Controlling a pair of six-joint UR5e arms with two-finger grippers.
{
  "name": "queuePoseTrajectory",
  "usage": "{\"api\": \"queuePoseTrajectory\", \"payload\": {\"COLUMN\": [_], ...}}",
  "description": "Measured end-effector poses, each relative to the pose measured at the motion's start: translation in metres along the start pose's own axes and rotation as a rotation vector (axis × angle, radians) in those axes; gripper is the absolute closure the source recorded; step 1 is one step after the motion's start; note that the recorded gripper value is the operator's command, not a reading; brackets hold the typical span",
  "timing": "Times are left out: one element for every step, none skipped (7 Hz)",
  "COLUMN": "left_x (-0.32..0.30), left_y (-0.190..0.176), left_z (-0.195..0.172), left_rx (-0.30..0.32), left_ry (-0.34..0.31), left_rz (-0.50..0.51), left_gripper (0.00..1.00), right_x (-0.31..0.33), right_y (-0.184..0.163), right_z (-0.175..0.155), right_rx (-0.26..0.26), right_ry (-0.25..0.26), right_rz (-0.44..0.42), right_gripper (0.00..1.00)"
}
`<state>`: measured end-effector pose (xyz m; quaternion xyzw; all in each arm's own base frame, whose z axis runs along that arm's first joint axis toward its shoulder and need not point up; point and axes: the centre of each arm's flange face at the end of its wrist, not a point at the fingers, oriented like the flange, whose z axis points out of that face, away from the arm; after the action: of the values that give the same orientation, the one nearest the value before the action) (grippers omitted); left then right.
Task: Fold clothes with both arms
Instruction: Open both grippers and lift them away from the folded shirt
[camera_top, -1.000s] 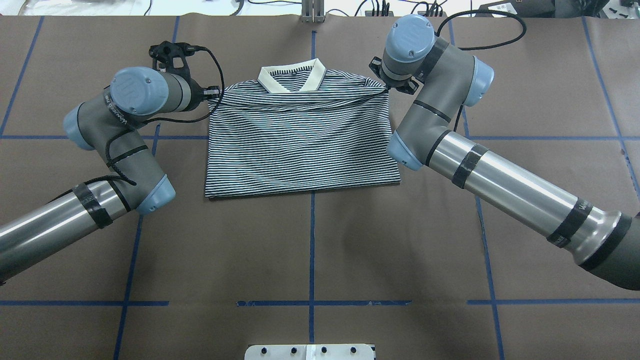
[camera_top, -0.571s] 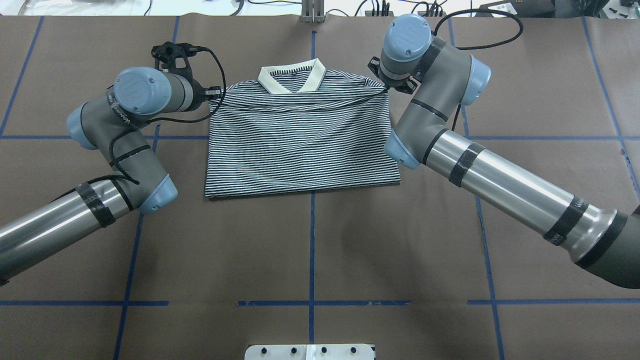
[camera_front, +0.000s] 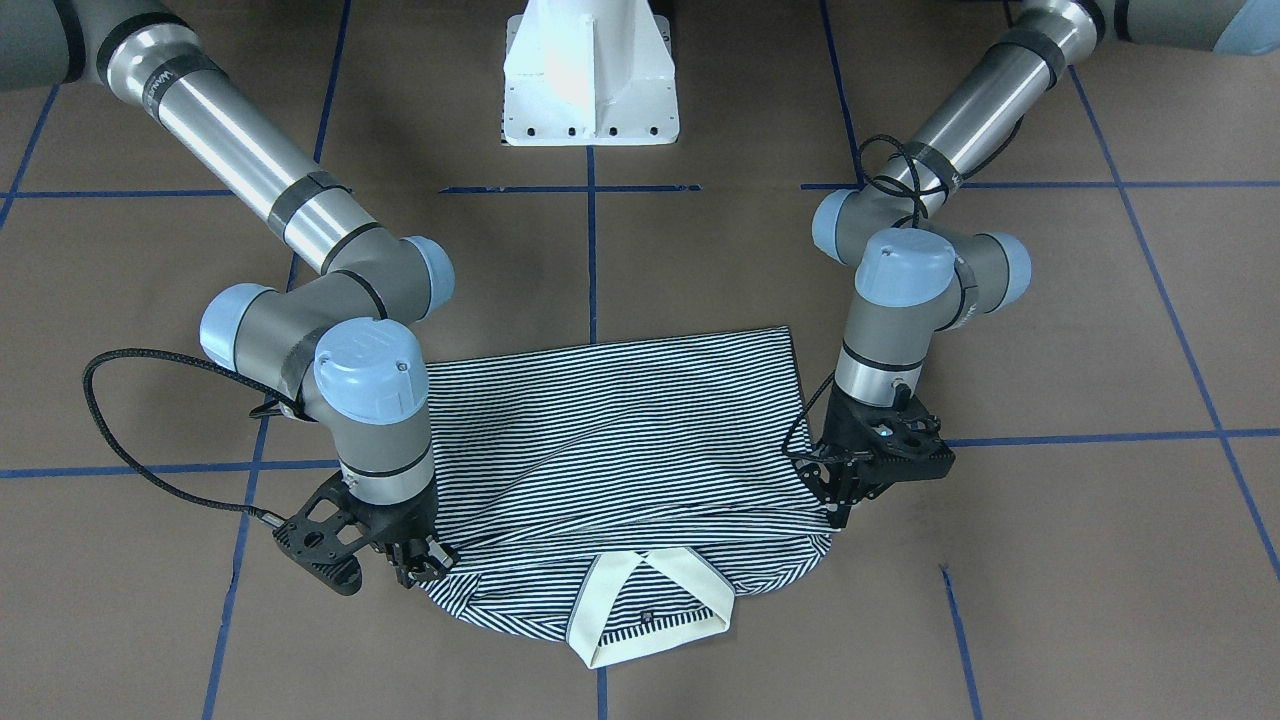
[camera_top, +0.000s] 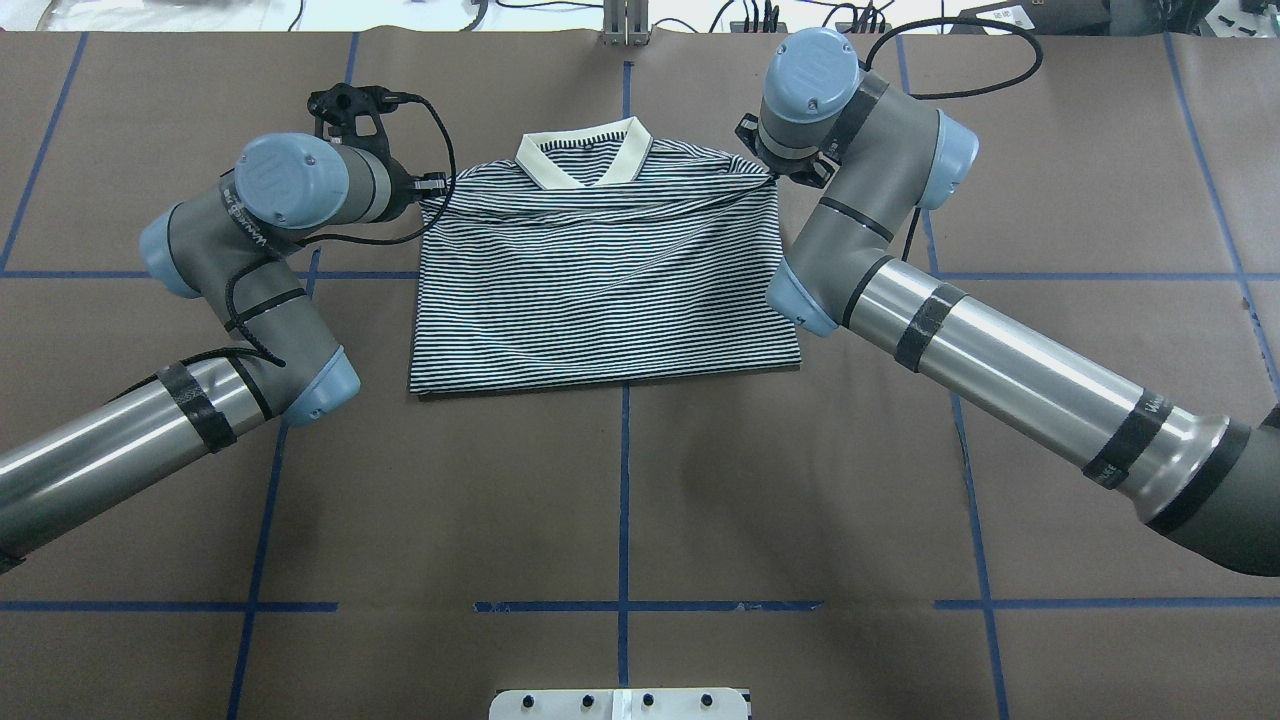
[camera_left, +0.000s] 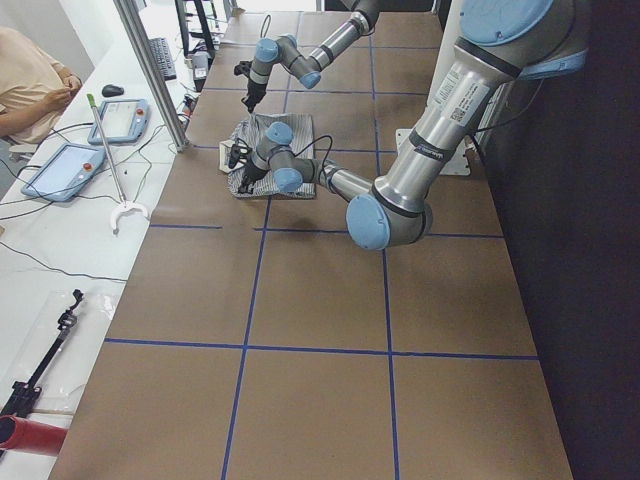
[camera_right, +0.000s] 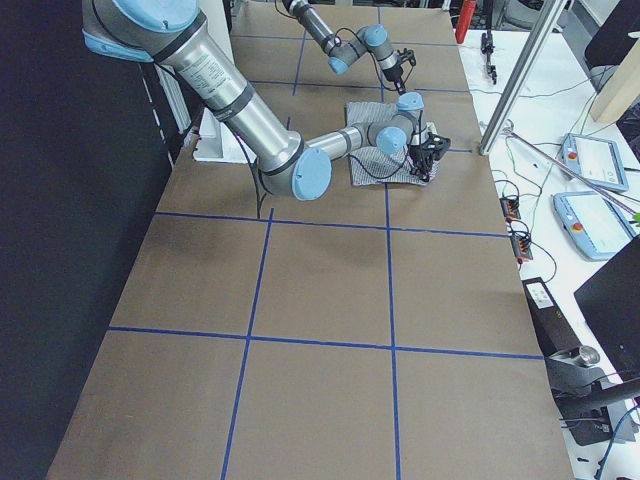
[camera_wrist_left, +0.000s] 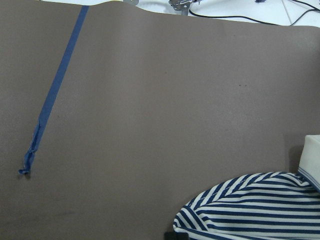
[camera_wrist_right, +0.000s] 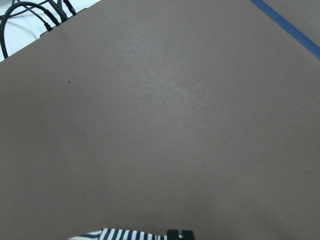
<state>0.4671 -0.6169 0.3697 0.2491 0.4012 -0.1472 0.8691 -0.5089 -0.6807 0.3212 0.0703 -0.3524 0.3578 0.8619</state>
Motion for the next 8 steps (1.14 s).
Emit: {"api": "queuePoseTrajectory", "payload": {"left_x": [0.000, 0.000, 0.000, -0.001, -0.002, -0.005, -0.005, -0.012], "left_y": [0.000, 0.000, -0.001, -0.003, -0.009, -0.021, -0.029, -0.032], "left_z": [0.000, 0.000, -0.001, -0.002, -0.006, -0.015, -0.025, -0.032], "left_rx": [0.000, 0.000, 0.002, 0.005, 0.018, 0.040, 0.046, 0.028], "left_ry": [0.000, 0.000, 0.001, 0.004, 0.020, 0.048, 0.077, 0.106], "left_rz": [0.000, 0.000, -0.001, -0.001, 0.008, 0.024, 0.033, 0.036], "left_gripper": [0.56, 0.50, 0.50, 0.50, 0.50, 0.49, 0.47, 0.47], "right_x": [-0.001, -0.001, -0.002, -0.004, -0.006, -0.007, -0.003, 0.017], "right_y": [0.001, 0.003, 0.002, -0.003, -0.018, -0.036, -0.045, -0.039], "right_z": [0.001, 0.002, 0.001, -0.004, -0.014, -0.031, -0.051, -0.067], "right_rx": [0.001, 0.004, 0.008, 0.012, 0.013, -0.002, -0.031, -0.071], "right_ry": [0.001, 0.002, 0.001, -0.007, -0.024, -0.051, -0.086, -0.118], "right_rz": [-0.001, -0.003, -0.002, 0.005, 0.023, 0.042, 0.053, 0.061], "right_gripper": [0.36, 0.36, 0.36, 0.36, 0.35, 0.29, 0.29, 0.29]}}
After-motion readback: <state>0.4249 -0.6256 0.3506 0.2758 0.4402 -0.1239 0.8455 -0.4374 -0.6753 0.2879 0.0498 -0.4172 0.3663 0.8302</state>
